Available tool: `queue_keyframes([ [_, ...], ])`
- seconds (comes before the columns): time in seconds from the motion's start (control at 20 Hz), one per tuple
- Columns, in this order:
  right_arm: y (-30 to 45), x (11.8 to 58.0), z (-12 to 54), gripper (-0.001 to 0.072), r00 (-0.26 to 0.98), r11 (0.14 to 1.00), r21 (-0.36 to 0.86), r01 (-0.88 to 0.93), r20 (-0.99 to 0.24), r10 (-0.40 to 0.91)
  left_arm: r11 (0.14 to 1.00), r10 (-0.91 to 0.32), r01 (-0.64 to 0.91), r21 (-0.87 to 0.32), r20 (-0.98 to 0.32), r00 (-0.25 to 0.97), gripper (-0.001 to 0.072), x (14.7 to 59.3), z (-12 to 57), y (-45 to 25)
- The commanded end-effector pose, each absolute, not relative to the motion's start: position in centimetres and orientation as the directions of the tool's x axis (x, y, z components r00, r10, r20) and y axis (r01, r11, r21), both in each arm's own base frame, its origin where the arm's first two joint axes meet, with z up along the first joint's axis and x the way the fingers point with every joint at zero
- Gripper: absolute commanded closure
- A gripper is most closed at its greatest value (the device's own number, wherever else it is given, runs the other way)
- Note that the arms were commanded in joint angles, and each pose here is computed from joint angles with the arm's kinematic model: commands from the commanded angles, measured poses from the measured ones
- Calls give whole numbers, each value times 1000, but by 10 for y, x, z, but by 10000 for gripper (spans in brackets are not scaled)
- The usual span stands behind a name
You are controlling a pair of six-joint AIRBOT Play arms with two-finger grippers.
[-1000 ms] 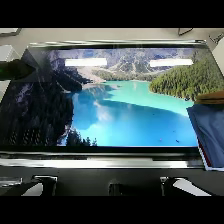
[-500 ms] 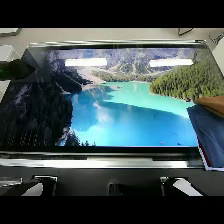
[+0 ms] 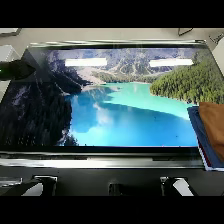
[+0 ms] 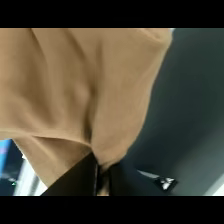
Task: Fold the clothes and pants, and hang the long-sleeved shirts on hangers.
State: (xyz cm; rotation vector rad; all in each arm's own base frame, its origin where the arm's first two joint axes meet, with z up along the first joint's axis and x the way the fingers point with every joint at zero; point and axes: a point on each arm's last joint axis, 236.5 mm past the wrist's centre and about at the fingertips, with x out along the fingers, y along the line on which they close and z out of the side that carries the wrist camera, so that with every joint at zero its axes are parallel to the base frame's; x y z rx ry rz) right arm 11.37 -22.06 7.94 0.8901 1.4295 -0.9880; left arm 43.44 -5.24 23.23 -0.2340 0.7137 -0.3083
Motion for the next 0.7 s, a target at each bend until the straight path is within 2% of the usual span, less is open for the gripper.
queue_keyframes([
  [0.0, -224, 97, 53, 673, -155, 366, -155, 918, -987, -28, 928, -357, 199, -314, -607, 710, 684, 433, 232, -53],
  [0.05, -227, 98, 53, 615, -152, 366, -156, 917, -988, -40, 928, -357, 198, -314, -607, 710, 685, 433, 232, -53],
  [0.1, -233, 101, 53, 396, -141, 366, -154, 918, -988, -64, 929, -356, 198, -314, -607, 711, 685, 433, 232, -53],
  [0.15, -240, 107, 54, 127, -112, 373, -141, 917, -989, -97, 929, -357, 198, -314, -606, 711, 685, 433, 232, -53],
  [0.2, -247, 117, 61, 10, -68, 415, -116, 903, -989, -128, 929, -357, 198, -314, -606, 711, 685, 433, 232, -53],
  [0.3, -275, 155, 96, 13, 98, 491, -43, 870, -961, -259, 922, -369, 205, -330, -581, 725, 685, 436, 240, -56],
  [0.35, -295, 186, 135, 13, 243, 528, 16, 849, -899, -364, 912, -383, 217, -349, -531, 756, 685, 442, 256, -60],
  [0.45, -318, 253, 237, 18, 531, 610, 130, 782, -652, -542, 909, -367, 237, -343, -385, 847, 687, 460, 298, -62],
  [0.5, -309, 288, 284, 30, 650, 683, 158, 713, -513, -560, 933, -327, 244, -265, -338, 883, 687, 470, 311, -60],
  [0.55, -285, 322, 315, 31, 744, 757, 174, 630, -414, -524, 967, -250, 213, -142, -337, 908, 688, 481, 309, -53],
  [0.6, -255, 351, 324, 32, 805, 816, 181, 549, -377, -458, 989, -148, 142, -45, -384, 912, 689, 491, 292, -41],
  [0.65, -217, 379, 316, 32, 841, 870, 179, 460, -400, -363, 999, -28, 44, 22, -470, 882, 688, 497, 261, -26],
])
